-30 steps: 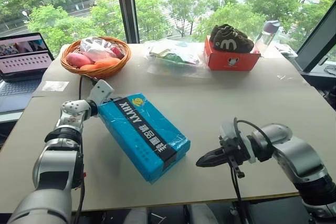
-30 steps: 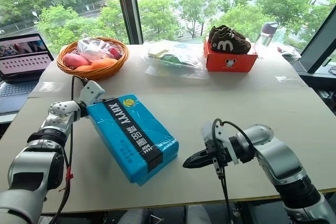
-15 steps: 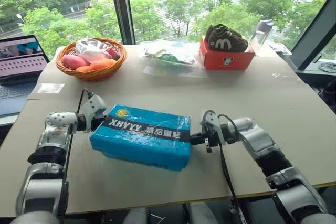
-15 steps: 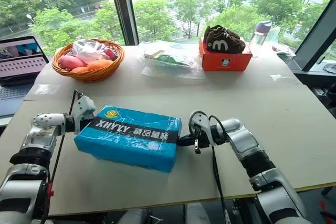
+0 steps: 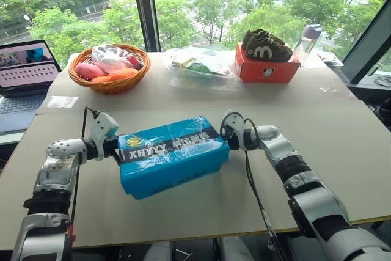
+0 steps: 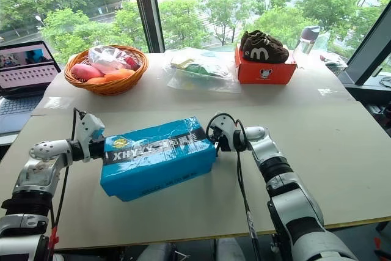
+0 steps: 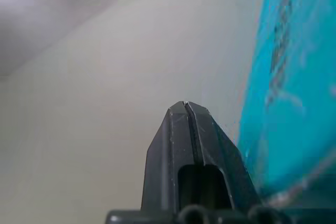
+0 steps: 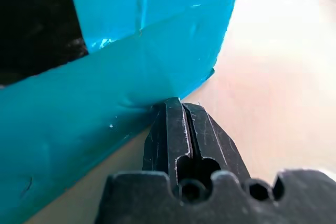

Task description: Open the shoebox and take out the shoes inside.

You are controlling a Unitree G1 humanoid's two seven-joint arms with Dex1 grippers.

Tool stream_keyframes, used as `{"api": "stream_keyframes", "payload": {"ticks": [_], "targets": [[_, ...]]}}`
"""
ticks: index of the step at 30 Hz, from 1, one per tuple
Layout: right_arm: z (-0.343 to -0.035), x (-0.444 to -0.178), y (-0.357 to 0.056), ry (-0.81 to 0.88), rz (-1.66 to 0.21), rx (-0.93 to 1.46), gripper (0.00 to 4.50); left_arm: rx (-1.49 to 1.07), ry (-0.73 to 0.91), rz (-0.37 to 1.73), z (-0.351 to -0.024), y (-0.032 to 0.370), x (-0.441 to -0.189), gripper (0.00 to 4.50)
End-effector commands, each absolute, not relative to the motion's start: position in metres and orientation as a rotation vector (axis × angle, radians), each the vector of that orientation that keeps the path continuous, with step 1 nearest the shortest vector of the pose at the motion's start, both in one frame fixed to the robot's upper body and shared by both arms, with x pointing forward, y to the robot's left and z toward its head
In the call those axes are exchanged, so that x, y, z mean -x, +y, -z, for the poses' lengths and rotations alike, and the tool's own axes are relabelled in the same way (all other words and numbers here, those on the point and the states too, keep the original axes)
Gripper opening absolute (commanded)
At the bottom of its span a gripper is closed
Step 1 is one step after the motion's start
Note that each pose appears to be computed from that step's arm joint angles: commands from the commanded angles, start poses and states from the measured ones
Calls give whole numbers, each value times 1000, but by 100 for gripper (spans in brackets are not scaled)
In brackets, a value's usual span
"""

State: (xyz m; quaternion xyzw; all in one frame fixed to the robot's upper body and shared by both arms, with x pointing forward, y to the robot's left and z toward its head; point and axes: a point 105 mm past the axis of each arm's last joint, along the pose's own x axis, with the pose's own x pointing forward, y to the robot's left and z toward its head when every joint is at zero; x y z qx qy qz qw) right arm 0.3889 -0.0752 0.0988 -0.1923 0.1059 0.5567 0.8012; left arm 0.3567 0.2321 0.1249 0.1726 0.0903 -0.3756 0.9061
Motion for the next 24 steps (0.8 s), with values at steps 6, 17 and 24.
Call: {"api": "stream_keyframes", "payload": {"ticks": [6, 17, 24], "targets": [[-102, -395, -98, 212, -1114, 487, 3, -382, 99, 786, -136, 217, -369, 0], [-147, -388, -190, 197, -890, 659, 3, -457, 23, 590, -188, 276, -370, 0], [-187, -333, -204, 255, -1125, 627, 0, -478, 76, 749, -229, 284, -326, 179]]}}
